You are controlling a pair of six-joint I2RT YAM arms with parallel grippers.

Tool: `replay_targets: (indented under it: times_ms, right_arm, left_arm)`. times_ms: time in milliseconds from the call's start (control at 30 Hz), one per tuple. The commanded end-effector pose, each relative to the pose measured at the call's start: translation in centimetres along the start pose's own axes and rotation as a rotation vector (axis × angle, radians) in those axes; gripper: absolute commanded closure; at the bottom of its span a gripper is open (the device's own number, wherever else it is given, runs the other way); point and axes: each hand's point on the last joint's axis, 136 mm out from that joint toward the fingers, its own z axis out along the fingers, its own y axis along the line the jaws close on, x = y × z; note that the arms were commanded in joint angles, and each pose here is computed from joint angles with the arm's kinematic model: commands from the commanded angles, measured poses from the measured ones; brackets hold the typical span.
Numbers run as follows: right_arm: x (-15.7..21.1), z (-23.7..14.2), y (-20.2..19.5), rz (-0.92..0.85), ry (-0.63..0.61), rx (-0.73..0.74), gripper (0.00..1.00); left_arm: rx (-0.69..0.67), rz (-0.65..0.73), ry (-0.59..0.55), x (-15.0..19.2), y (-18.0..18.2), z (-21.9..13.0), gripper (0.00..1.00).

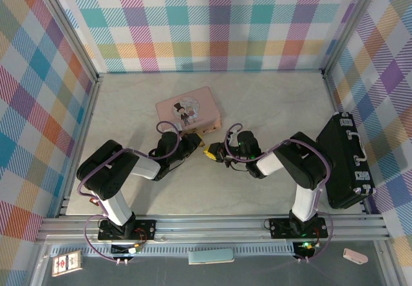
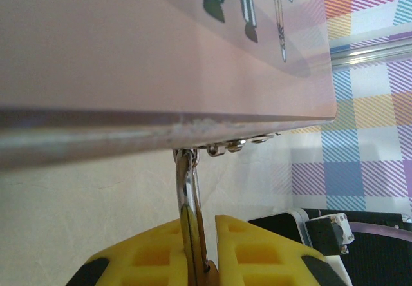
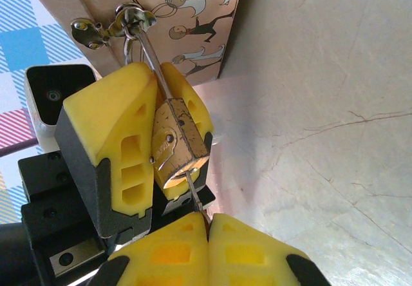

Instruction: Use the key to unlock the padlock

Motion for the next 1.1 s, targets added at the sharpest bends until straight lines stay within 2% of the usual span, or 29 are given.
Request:
replay_targets:
  times_ms: [0,1067]
  right_arm:
    - [-0.5,0.6,1.7,-0.032,-0.022,-0.059,1.00]
    - [-3.0,0.4,0.3,0.195,-0.145,-0.147,1.00]
  left_arm:
    - [0.037,-0.067,0.022,0.5,-1.4,-0.2,0.96]
    - [0.080,-0.053,0.024,0.6,-4.0,-0.8,0.96]
